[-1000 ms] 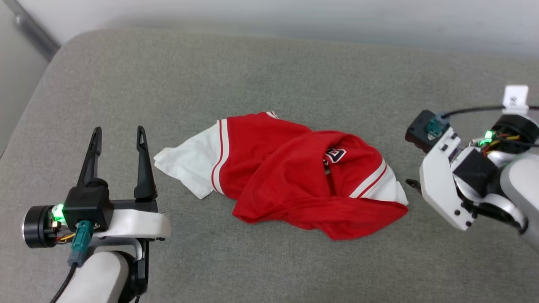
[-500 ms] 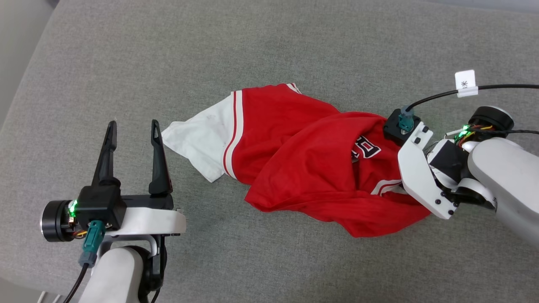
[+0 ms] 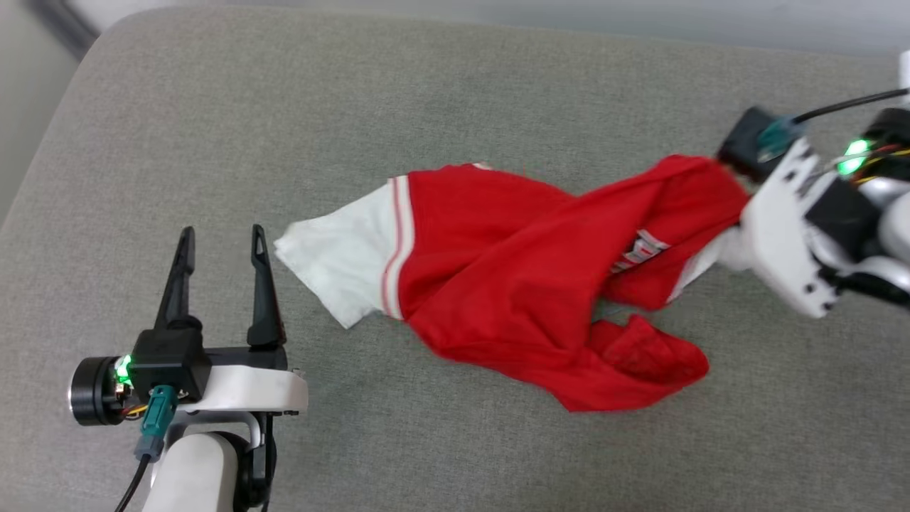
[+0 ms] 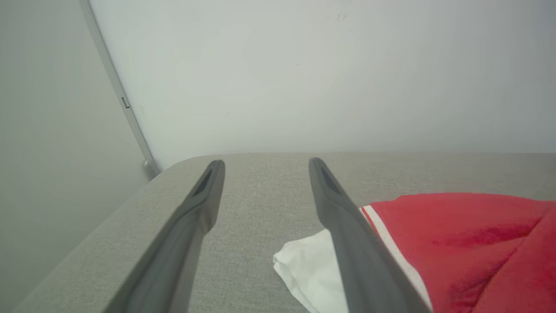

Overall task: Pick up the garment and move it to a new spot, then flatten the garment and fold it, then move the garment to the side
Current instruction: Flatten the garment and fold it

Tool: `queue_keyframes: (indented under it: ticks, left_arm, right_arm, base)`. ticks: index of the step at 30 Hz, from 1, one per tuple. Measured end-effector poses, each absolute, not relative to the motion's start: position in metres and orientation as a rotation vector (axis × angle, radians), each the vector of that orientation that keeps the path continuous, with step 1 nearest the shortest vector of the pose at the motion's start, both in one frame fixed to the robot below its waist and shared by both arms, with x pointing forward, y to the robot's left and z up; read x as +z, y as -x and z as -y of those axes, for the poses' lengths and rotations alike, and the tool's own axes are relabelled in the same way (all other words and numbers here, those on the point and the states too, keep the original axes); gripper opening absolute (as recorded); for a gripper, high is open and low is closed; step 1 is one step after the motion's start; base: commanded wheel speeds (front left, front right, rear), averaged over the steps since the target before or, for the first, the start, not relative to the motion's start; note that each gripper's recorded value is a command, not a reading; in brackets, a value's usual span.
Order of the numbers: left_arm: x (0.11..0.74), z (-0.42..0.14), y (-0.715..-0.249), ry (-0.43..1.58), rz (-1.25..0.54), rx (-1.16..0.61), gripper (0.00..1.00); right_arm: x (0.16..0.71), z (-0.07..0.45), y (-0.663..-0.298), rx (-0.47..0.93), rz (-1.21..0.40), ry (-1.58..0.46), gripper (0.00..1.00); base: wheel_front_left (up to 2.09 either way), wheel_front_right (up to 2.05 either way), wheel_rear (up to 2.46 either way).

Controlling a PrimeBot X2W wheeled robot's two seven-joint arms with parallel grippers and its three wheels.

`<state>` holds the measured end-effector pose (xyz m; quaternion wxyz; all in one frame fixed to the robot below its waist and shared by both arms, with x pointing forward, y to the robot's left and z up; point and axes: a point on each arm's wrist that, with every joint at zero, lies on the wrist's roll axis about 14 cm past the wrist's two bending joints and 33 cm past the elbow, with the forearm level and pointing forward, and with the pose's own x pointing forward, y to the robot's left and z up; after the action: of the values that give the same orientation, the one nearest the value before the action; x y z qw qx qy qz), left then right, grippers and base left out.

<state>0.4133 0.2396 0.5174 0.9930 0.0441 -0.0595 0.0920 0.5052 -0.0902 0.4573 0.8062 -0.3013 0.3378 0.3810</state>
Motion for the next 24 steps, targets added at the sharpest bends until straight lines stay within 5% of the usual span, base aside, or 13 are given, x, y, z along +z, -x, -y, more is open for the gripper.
queue_keyframes:
  ticks: [9,14,19,20,21,22,24]
  left_arm:
    - [0.504,-0.231,-0.421,-0.077,0.090,0.153,1.00]
    - [0.495,-0.231,-0.427,-0.077,0.069,0.148,1.00]
    - [0.491,-0.232,-0.427,-0.075,0.056,0.150,1.00]
    - [0.492,-0.232,-0.426,-0.078,0.057,0.151,1.00]
    - [0.492,-0.233,-0.425,-0.076,0.059,0.152,1.00]
    - [0.493,-0.232,-0.424,-0.077,0.060,0.151,1.00]
    - [0.497,-0.232,-0.421,-0.077,0.067,0.147,1.00]
  right_arm:
    - [0.448,0.183,-0.530,0.569,-0.905,0.600,0.00]
    - [0.379,0.221,-0.500,0.491,-1.146,0.571,0.00]
    - [0.364,0.218,-0.495,0.472,-1.140,0.475,0.00]
    - [0.367,0.217,-0.497,0.469,-1.115,0.453,0.08]
    - [0.371,0.215,-0.499,0.466,-1.085,0.437,0.76]
    - [0.376,0.215,-0.501,0.464,-1.045,0.434,1.00]
    - [0.394,0.208,-0.509,0.477,-0.945,0.422,1.00]
  base:
    - [0.00,0.00,0.00]
    - [0.00,0.00,0.00]
    - [0.00,0.00,0.00]
    - [0.00,0.00,0.00]
    - [0.00,0.00,0.00]
    - [0.00,0.00,0.00]
    - [0.00,0.00,0.00]
